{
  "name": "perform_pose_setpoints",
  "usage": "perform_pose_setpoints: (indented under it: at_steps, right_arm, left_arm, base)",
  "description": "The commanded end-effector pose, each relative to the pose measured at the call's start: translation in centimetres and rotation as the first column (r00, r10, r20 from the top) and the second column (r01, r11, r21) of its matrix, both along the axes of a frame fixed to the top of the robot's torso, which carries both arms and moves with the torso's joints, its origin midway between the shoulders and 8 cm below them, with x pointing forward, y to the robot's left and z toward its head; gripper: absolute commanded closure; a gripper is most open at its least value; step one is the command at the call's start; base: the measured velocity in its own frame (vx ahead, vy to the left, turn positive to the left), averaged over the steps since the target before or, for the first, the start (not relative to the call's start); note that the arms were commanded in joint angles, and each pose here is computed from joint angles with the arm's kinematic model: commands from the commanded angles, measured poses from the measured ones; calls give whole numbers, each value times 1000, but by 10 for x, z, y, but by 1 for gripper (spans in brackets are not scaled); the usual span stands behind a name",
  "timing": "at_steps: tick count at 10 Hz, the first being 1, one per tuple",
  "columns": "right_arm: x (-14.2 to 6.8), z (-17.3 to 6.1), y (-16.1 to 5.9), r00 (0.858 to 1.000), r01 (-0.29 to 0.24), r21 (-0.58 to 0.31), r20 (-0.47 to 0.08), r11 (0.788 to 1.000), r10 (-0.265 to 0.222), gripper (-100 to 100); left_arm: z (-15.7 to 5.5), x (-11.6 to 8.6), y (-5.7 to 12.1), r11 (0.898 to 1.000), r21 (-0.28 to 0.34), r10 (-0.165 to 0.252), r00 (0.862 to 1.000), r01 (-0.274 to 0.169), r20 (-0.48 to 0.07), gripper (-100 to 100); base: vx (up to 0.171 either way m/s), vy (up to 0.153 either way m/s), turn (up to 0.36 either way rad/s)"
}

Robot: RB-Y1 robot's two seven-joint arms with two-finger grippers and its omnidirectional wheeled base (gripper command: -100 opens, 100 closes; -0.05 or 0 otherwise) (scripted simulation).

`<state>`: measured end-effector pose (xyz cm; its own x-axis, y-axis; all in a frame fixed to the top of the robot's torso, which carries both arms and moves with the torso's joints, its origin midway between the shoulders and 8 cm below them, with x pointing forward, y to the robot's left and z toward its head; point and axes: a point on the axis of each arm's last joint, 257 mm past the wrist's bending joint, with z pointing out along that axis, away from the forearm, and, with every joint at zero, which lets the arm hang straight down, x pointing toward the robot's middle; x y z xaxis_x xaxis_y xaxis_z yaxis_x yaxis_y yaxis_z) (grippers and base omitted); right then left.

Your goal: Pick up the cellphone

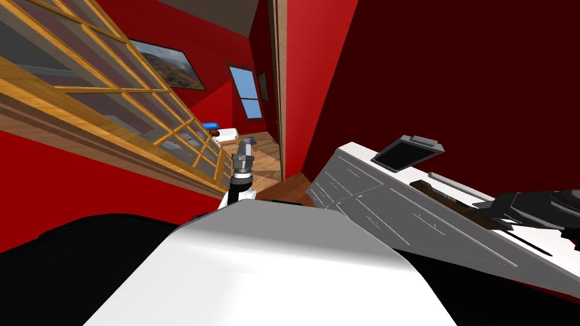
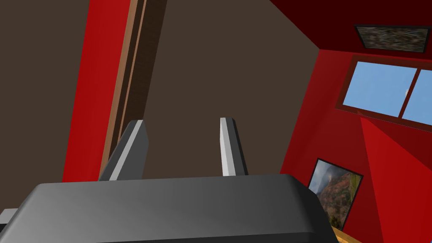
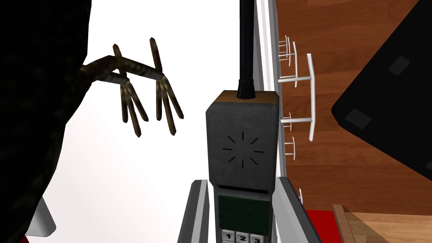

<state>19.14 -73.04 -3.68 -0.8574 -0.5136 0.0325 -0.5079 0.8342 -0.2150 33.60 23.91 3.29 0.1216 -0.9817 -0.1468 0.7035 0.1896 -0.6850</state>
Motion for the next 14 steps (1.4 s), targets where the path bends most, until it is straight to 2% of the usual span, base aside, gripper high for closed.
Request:
perform_pose_setpoints:
  at_steps: [1, 3, 4, 5, 7, 8, 10, 11, 13, 14]
  right_arm:
    - [0, 0, 0, 1000, 0, 0, 0, 1000, 0, 100]
    - [0, 0, 0, 1000, 0, 1, -1, 1000, 0, 100]
    - [0, 0, 0, 1000, 0, 1, -1, 1000, 0, 0]
    - [3, 1, 5, 999, -34, 7, -7, 999, 34, 100]
    - [9, 5, 11, 997, -80, 9, -8, 997, 80, 100]
    - [15, 9, 18, 992, -126, 9, -10, 992, 126, 100]
    - [20, 14, 24, 985, -172, 9, -12, 985, 172, 100]
    - [25, 18, 31, 976, -218, 9, -14, 976, 218, 100]
    - [23, 17, 29, 978, -209, 8, -14, 978, 209, 100]
    - [23, 17, 30, 977, -211, 8, -15, 978, 211, 0]
  left_arm:
    - [0, 0, 0, 1000, 0, 0, 1000, 0, 0, 0]
    - [0, 0, 0, 1000, 0, 0, 1000, 0, 0, 0]
    - [0, 0, 0, 1000, 0, 0, 1000, 0, 0, 0]
    - [0, 0, 0, 1000, 0, 0, 1000, 0, 0, 0]
    - [0, 0, 0, 1000, 0, 0, 1000, 0, 0, 0]
    - [0, 0, 0, 1000, 0, 0, 1000, 0, 0, 0]
    - [0, 0, 0, 1000, 0, 0, 1000, 0, 0, 0]
    - [0, 0, 0, 1000, 0, 0, 1000, 0, 0, 0]
    - [0, 0, 0, 1000, 0, 0, 1000, 0, 0, 0]
    - [0, 0, 0, 1000, 0, 0, 1000, 0, 0, 0]
  base:
    - [0, 0, 0]
    - [0, 0, 0]
    - [0, 0, 0]
    - [82, 21, -238]
    - [215, 26, -322]
    - [240, -6, -367]
    - [177, 27, -283]
    - [159, 24, -384]
    - [97, 34, -90]
    - [9, 4, 5]
